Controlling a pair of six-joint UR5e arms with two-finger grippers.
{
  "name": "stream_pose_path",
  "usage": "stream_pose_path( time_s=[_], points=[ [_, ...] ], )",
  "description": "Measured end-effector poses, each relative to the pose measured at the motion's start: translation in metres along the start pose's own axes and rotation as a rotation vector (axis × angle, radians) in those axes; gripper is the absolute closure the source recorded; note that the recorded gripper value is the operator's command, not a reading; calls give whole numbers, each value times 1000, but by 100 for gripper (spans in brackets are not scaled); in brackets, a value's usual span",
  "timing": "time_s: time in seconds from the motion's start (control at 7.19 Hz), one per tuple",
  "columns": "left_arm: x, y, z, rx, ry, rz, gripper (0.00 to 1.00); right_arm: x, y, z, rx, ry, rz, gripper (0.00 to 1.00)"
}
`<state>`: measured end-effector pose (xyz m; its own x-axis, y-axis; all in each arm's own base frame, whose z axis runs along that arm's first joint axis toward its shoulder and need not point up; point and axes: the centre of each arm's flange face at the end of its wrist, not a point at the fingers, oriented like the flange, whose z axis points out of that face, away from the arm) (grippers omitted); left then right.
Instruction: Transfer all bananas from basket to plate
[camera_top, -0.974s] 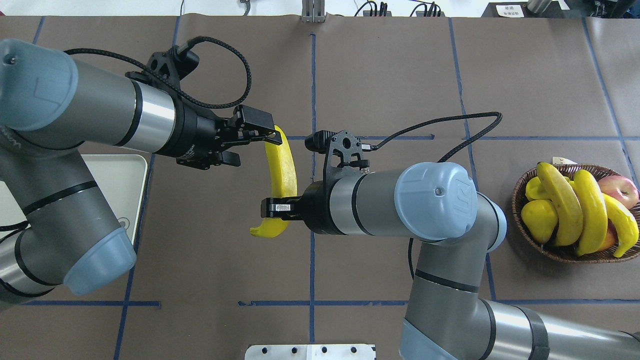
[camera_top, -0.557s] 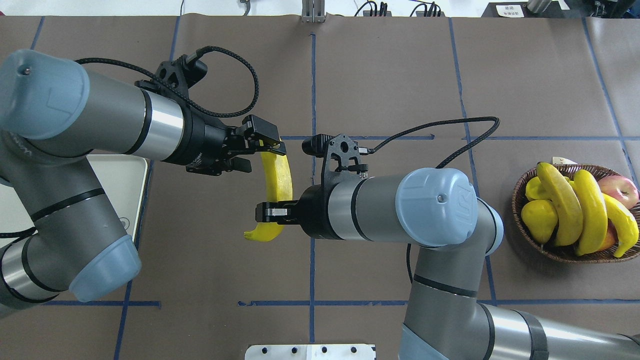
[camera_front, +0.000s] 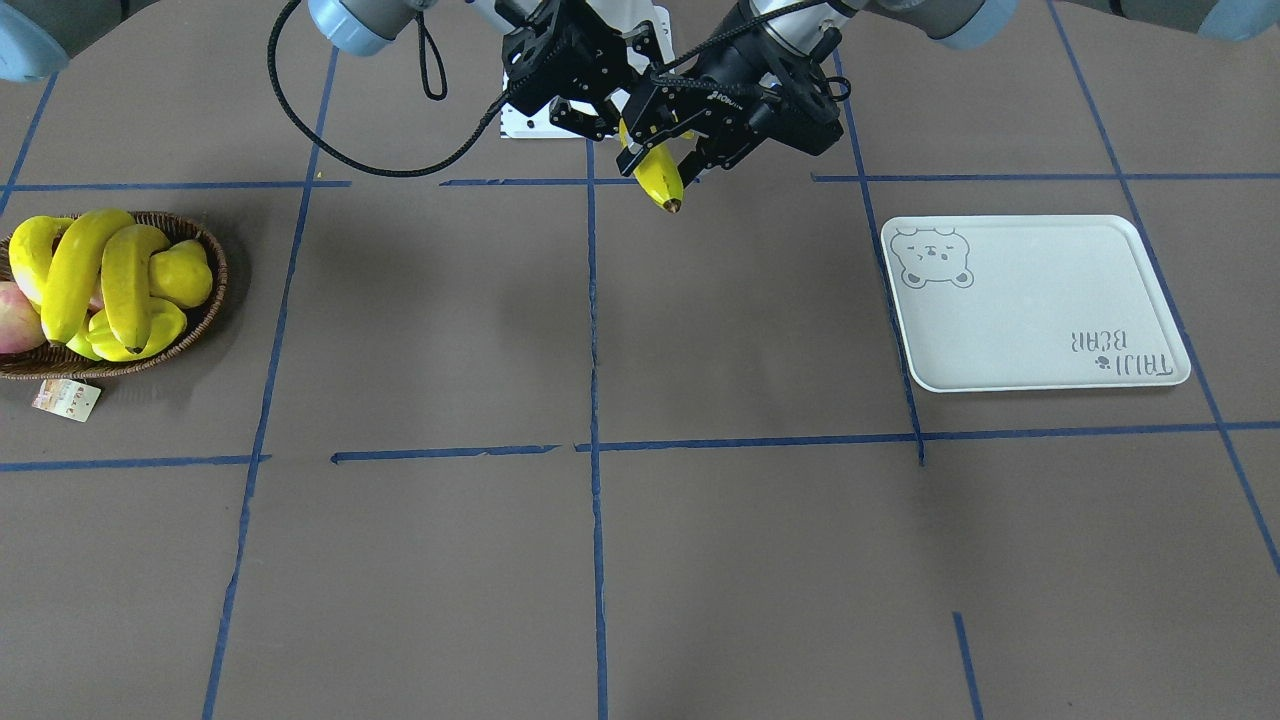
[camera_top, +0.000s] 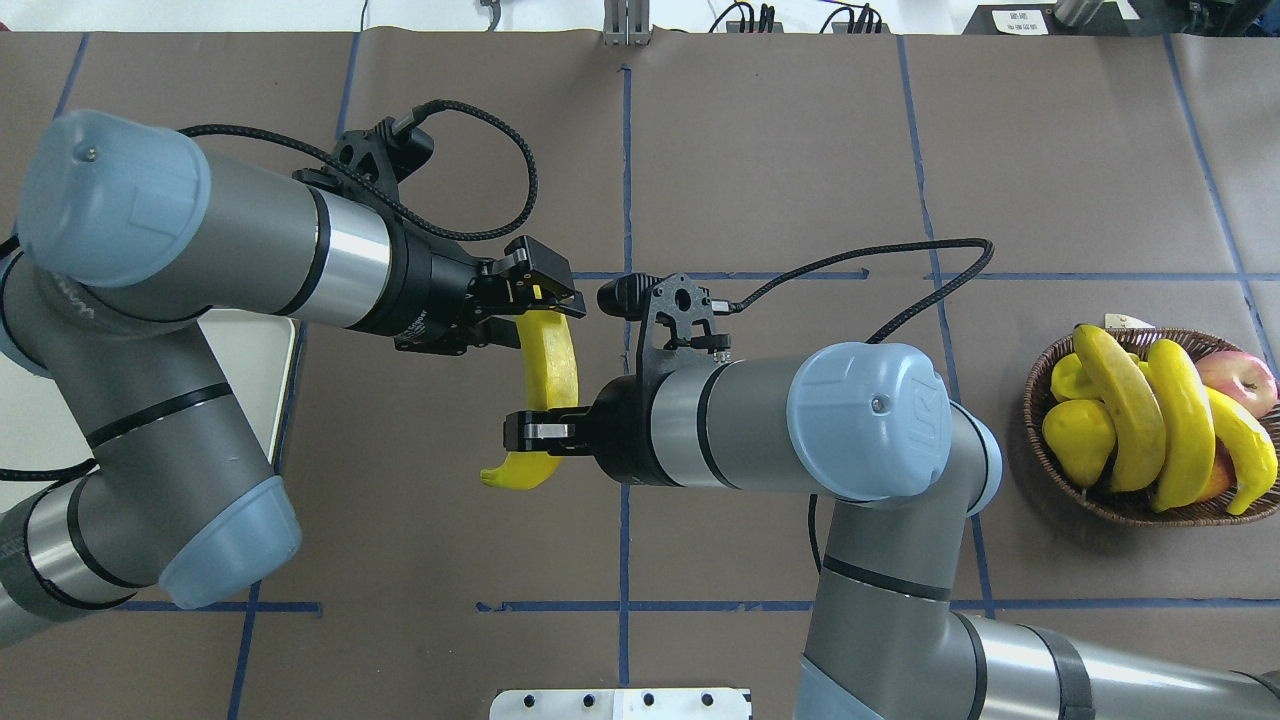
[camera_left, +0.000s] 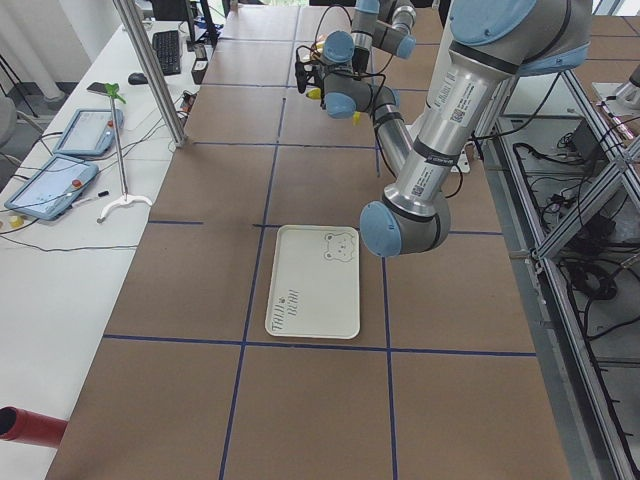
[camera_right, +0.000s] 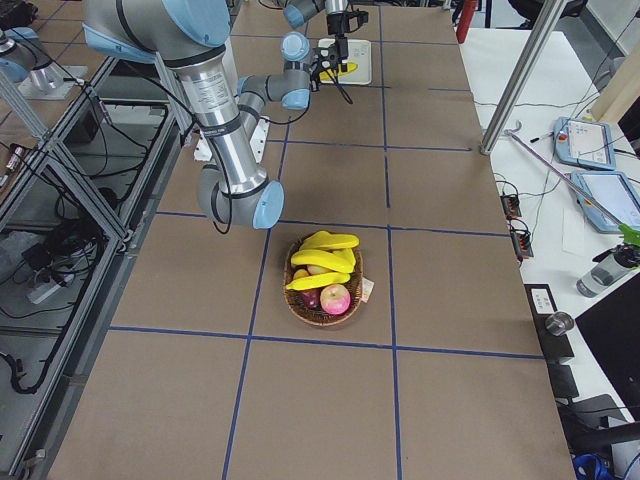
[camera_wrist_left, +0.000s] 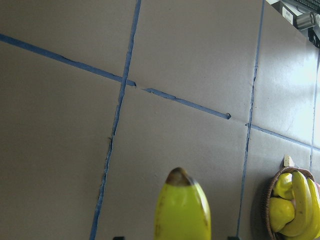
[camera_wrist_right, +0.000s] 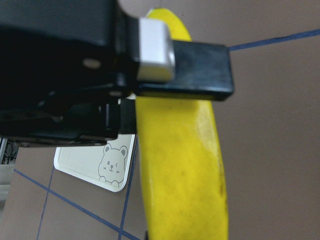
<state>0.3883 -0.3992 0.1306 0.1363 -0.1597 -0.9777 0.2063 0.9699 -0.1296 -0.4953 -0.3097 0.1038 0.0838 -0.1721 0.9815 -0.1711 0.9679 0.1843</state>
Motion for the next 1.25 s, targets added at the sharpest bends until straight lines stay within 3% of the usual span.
stream_pose_path(
  time_s=[0.14, 0.84, 1.25],
  points=[
    [0, 0, 1, 0, 4, -2, 100, -1, 0, 0, 0, -1, -2, 1],
    [-4, -1, -2, 5, 4, -3, 100, 2, -13, -8, 4, 5, 6, 1],
    [-56, -20, -2, 32, -89, -52, 100, 40, -62, -35, -91, 94, 43, 1]
  ],
)
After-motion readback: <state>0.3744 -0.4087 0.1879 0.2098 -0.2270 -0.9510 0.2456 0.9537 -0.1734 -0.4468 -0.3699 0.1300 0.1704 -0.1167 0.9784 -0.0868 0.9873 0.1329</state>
